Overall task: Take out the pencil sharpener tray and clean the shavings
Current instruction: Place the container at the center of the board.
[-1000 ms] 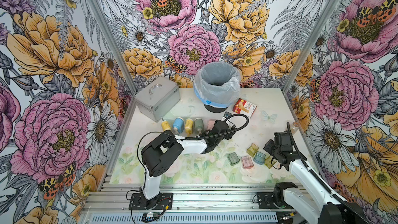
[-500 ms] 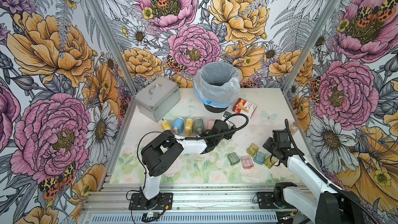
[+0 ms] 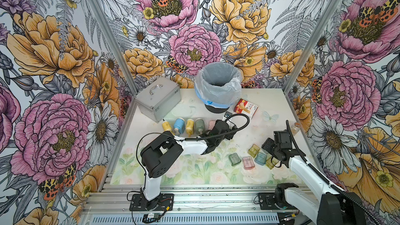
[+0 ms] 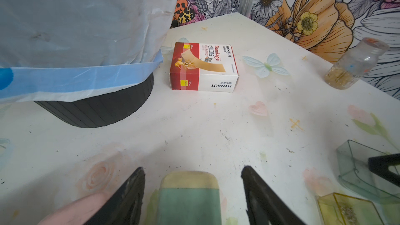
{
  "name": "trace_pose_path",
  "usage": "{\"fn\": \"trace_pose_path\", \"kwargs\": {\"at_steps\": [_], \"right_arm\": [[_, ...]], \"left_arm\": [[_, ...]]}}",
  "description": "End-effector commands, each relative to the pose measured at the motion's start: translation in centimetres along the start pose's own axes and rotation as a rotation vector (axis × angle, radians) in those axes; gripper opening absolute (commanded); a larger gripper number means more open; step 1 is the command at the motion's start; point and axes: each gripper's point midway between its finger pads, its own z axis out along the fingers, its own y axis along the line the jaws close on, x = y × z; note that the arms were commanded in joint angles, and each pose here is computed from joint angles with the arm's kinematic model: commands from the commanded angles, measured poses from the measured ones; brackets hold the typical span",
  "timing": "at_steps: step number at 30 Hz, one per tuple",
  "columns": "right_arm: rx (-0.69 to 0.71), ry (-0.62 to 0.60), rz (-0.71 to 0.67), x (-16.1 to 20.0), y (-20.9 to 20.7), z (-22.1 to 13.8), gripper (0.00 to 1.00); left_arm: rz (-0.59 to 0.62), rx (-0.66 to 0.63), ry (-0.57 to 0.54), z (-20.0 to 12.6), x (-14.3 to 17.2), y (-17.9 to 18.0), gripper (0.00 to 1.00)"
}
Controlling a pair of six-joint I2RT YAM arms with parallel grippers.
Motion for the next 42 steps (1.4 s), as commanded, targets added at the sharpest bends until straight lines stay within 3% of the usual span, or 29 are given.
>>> {"fn": "trace_pose_path", "kwargs": {"at_steps": [1, 9, 17, 19, 30, 34, 42], "right_arm": [[-0.014, -0.026, 0.011, -0.8, 0.2, -0.7, 0.69], [-0.067, -0.068, -0.045, -2.5, 1.9, -1.9, 0.76], [-0.12, -0.139, -0.104, -5.3, 4.1, -3.8, 0.84], [-0.128, -0.155, -0.117, -5.9, 4.5, -4.2, 0.85], [-0.187, -0.195, -0.152, -7.8, 6.4, -5.6, 0.93], [-0.304, -0.21, -0.15, -8.4, 8.8, -7.3, 0.99], [-0.353, -0.261, -0.208, -10.0, 10.8, -9.1, 0.99]], "left_arm": [[0.0, 0.015, -0.045, -1.2, -1.9, 0.3, 0.72], [-0.006, -0.023, -0.064, -3.7, -3.6, 1.9, 0.73], [-0.004, -0.086, -0.073, -6.4, -4.9, 3.9, 0.83], [-0.003, -0.094, -0.067, -7.0, -5.2, 4.4, 0.98], [-0.044, -0.175, -0.078, -10.9, -7.3, 8.4, 0.99], [-0.059, -0.207, -0.079, -12.1, -7.6, 9.9, 0.99], [-0.15, -0.307, -0.118, -15.7, -8.4, 14.8, 0.99]]}}
